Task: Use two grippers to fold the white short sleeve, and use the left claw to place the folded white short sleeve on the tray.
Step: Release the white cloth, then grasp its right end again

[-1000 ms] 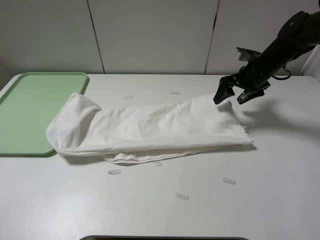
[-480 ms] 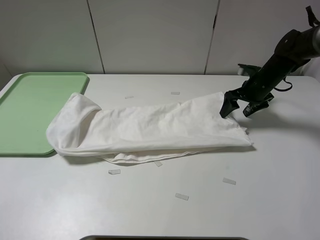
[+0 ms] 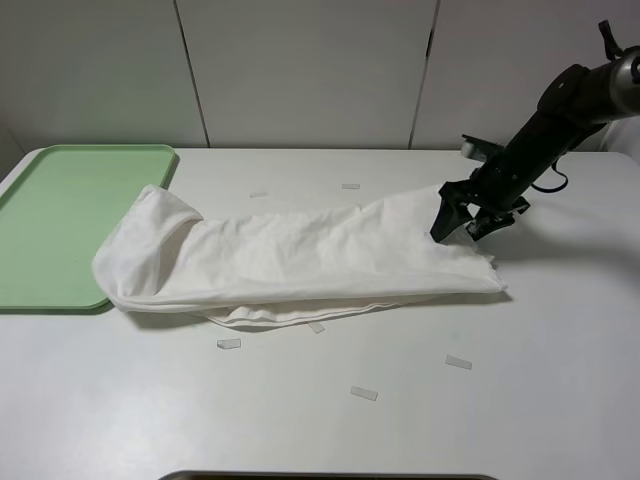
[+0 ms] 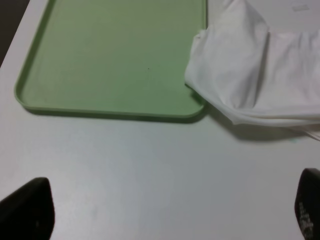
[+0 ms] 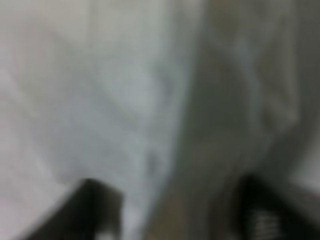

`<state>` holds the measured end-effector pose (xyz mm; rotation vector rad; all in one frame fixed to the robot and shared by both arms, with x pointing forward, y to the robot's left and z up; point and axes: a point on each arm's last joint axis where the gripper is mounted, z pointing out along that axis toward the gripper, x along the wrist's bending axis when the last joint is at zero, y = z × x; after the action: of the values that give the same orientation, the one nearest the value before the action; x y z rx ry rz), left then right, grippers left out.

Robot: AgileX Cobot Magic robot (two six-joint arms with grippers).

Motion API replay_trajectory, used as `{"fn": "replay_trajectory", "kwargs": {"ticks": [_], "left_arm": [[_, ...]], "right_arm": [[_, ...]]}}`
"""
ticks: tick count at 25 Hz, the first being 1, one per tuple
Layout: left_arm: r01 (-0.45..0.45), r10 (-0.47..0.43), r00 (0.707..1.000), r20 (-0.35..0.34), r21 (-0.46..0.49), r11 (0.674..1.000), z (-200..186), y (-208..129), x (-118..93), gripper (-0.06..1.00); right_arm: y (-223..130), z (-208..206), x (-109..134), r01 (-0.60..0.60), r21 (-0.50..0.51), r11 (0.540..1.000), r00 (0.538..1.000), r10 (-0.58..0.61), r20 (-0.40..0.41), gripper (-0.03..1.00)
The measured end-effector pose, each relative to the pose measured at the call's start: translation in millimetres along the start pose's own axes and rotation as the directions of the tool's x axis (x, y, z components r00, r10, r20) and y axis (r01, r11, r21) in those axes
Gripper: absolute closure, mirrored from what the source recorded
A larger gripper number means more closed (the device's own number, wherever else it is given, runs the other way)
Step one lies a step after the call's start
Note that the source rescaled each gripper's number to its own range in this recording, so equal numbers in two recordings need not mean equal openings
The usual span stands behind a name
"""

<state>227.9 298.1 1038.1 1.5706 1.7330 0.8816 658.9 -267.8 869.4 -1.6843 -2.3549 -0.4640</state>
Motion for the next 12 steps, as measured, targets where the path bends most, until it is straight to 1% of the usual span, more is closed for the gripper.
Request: {"fn": "replay_trajectory", "kwargs": {"ticks": [1,2,3,4,5,6,8,10,11,12], "left_arm": [[0.000,0.000,1.000,0.000,0.000,1.000,0.0,0.0,0.0,-0.02],[0.000,0.000,1.000,0.000,0.000,1.000,0.0,0.0,0.0,-0.02],[0.000,0.000,1.000,0.000,0.000,1.000,0.0,0.0,0.0,-0.02],[0.000,0.000,1.000,0.000,0.000,1.000,0.0,0.0,0.0,-0.02],[0.000,0.000,1.000,0.000,0.000,1.000,0.0,0.0,0.0,-0.02],[0.000,0.000,1.000,0.000,0.000,1.000,0.0,0.0,0.0,-0.02],[0.000,0.000,1.000,0.000,-0.001,1.000,0.0,0.1,0.0,-0.02],[0.000,0.000,1.000,0.000,-0.001,1.000,0.0,0.1,0.0,-0.02],[0.000,0.000,1.000,0.000,-0.001,1.000,0.0,0.1,0.0,-0.02],[0.000,0.000,1.000,0.000,-0.001,1.000,0.0,0.1,0.0,-0.02]], "right_arm": [[0.1,1.5,2.0,-0.007,0.003,1.000,1.000,0.007,-0.017,0.12],[-0.1,4.1,4.4,-0.013,0.007,1.000,0.999,0.014,-0.031,0.23],[-0.6,7.2,6.0,-0.021,0.012,1.000,0.999,0.022,-0.045,0.39],[-2.0,13.9,8.0,-0.024,0.028,0.999,0.998,0.025,-0.056,0.74],[-2.3,15.7,8.7,-0.021,0.032,0.999,0.998,0.023,-0.056,0.90],[-2.4,15.7,8.3,-0.019,0.033,0.999,0.998,0.020,-0.052,0.96],[-2.5,15.7,7.7,-0.015,0.035,0.999,0.999,0.017,-0.044,0.96],[-2.4,12.7,6.9,-0.012,0.032,0.999,1.000,0.013,-0.016,0.96],[-2.7,8.2,7.5,0.010,0.044,0.999,0.999,-0.012,0.050,0.96],[-2.4,5.9,7.9,0.014,0.047,0.999,0.997,-0.018,0.076,0.96]]}}
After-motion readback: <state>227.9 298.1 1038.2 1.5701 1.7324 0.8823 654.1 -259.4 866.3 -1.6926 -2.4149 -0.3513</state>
